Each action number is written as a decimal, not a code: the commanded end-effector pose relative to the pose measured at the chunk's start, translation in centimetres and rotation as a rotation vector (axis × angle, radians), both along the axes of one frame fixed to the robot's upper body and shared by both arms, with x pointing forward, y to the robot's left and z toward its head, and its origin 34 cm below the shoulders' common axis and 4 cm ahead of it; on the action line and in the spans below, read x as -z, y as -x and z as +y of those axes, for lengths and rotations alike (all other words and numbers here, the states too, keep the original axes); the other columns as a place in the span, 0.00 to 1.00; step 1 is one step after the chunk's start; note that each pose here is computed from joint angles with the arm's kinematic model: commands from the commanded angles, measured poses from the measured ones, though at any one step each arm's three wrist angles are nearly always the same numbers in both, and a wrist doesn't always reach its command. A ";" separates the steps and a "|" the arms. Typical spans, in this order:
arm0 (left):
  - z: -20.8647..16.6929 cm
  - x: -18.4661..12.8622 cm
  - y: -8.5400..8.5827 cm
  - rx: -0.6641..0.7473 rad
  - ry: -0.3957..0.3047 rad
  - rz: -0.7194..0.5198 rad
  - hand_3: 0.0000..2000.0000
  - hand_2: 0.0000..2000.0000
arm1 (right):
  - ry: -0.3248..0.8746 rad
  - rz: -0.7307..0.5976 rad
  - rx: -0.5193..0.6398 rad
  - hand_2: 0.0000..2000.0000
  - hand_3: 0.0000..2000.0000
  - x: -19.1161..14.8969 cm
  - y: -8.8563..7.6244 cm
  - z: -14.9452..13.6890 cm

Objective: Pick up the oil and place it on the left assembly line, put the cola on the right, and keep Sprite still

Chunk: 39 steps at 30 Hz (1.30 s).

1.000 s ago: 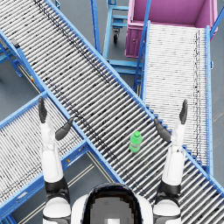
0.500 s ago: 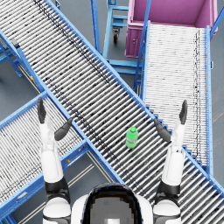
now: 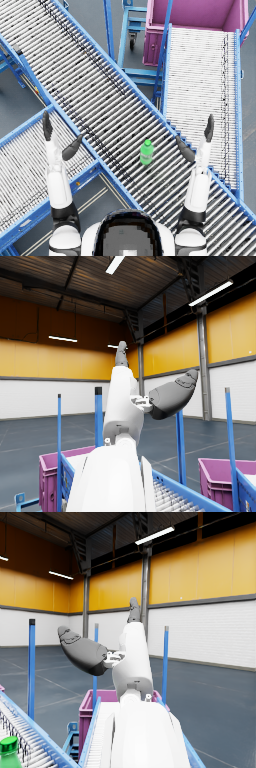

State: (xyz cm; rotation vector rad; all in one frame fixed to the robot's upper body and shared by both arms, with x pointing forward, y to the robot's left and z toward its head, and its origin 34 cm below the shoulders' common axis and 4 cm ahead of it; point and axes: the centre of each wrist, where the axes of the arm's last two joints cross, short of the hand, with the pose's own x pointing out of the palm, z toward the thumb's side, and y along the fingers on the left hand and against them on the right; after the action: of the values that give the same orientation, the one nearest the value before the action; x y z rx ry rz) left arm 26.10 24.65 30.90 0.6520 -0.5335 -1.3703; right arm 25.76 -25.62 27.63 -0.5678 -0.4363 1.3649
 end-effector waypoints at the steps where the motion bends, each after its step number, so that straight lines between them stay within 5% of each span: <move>1: 0.0 0.0 0.0 0.001 0.000 0.001 0.00 0.00 | 0.003 -0.010 -0.003 0.00 0.00 -0.3 -0.1 0.1; 39: -0.4 -0.6 0.3 0.011 -0.001 -0.026 0.00 0.00 | -0.006 -0.013 -0.008 0.00 0.00 -0.3 -0.1 0.3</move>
State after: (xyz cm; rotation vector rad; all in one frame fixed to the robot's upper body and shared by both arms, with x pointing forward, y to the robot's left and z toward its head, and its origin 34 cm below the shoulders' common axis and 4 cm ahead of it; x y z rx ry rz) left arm 25.88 24.20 30.83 0.6501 -0.5434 -1.3807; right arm 25.84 -25.29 27.50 -0.5564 -0.4432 1.3719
